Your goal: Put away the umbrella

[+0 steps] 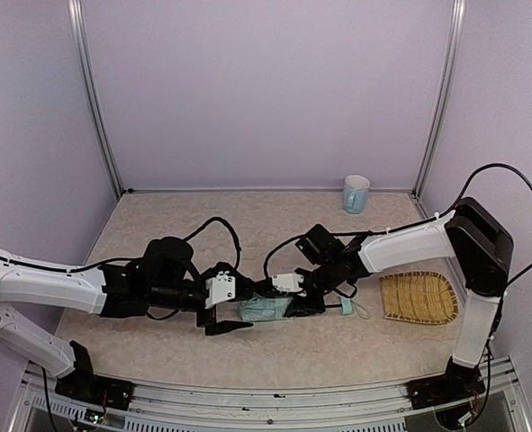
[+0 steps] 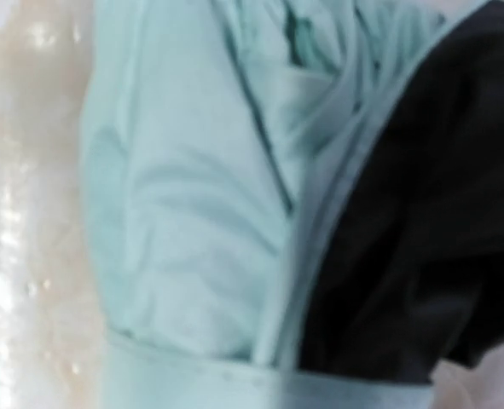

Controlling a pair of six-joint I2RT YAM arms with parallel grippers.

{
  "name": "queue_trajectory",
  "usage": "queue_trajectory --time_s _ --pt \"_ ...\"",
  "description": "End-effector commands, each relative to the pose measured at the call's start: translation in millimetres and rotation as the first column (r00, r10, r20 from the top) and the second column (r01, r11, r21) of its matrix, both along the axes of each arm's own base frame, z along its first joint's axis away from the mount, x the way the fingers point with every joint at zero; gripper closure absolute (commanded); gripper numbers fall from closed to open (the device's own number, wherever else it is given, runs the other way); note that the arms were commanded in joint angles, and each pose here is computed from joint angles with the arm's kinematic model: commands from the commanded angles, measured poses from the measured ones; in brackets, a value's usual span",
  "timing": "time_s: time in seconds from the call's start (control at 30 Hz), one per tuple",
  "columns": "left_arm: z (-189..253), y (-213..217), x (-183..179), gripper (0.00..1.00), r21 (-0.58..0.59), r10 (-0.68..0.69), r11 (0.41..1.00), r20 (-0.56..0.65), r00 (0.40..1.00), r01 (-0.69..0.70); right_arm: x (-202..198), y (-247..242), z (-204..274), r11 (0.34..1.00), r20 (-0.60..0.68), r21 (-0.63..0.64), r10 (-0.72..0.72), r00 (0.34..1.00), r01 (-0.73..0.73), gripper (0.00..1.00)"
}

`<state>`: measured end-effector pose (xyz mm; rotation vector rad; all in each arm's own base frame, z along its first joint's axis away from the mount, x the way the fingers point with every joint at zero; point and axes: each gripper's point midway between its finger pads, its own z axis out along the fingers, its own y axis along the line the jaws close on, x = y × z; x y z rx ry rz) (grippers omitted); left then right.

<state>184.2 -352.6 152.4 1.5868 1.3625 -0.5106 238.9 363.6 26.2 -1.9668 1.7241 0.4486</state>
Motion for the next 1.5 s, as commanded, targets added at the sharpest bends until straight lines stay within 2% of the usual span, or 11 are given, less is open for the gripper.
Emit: queue_trajectory --time_s 0.0,0.17,0.37,0.57,0.7,0.9,1.0,1.13,1.23,1.33,1.47 --pt "-29 5 0 0.11 0.14 0.016 0.99 0.066 0.998 -0.025 -71 -65 -73 0.953 -0.41 -0.303 -0.109 0.905 -0.022 0.83" --pt "-50 -16 3 0.06 0.224 -0.022 0.975 0.077 0.997 0.005 -69 -64 -74 0.952 -0.54 -0.306 -0.179 0.823 0.006 0.83" --pt "-87 -39 42 0.01 0.346 0.055 0.934 0.122 0.991 -0.095 -74 -54 -63 0.967 -0.612 -0.253 -0.155 0.775 -0.007 0.82" --pt "-112 -40 61 0.01 0.403 0.066 0.908 0.129 0.989 -0.113 -74 -52 -63 0.971 -0.624 -0.239 -0.146 0.767 -0.01 0.83" --pt "-138 -36 54 0.02 0.486 0.036 0.873 0.035 0.999 -0.049 -64 -49 -62 0.971 -0.612 -0.237 -0.165 0.774 0.02 0.83" --pt "-172 -6 41 0.21 0.616 0.073 0.788 -0.085 0.994 -0.005 -44 -46 -47 0.978 -0.577 -0.19 -0.181 0.796 0.085 0.83" --pt "-175 4 44 0.18 0.648 0.109 0.761 -0.086 0.99 -0.028 -39 -46 -40 0.979 -0.563 -0.182 -0.18 0.807 0.091 0.83" --pt "-175 3 52 0.12 0.635 0.126 0.771 -0.071 0.989 -0.053 -42 -43 -34 0.983 -0.581 -0.161 -0.166 0.797 0.087 0.83" --pt "-185 5 51 0.26 0.65 0.122 0.759 -0.082 0.989 -0.04 -42 -42 -33 0.984 -0.58 -0.15 -0.168 0.797 0.099 0.83" --pt "-197 13 48 0.61 0.691 0.143 0.722 -0.101 0.985 -0.034 -38 -41 -28 0.983 -0.561 -0.137 -0.178 0.808 0.122 0.81" --pt "-199 15 43 0.9 0.7 0.141 0.714 -0.122 0.982 -0.015 -27 -40 -27 0.979 -0.522 -0.133 -0.202 0.829 0.155 0.71"
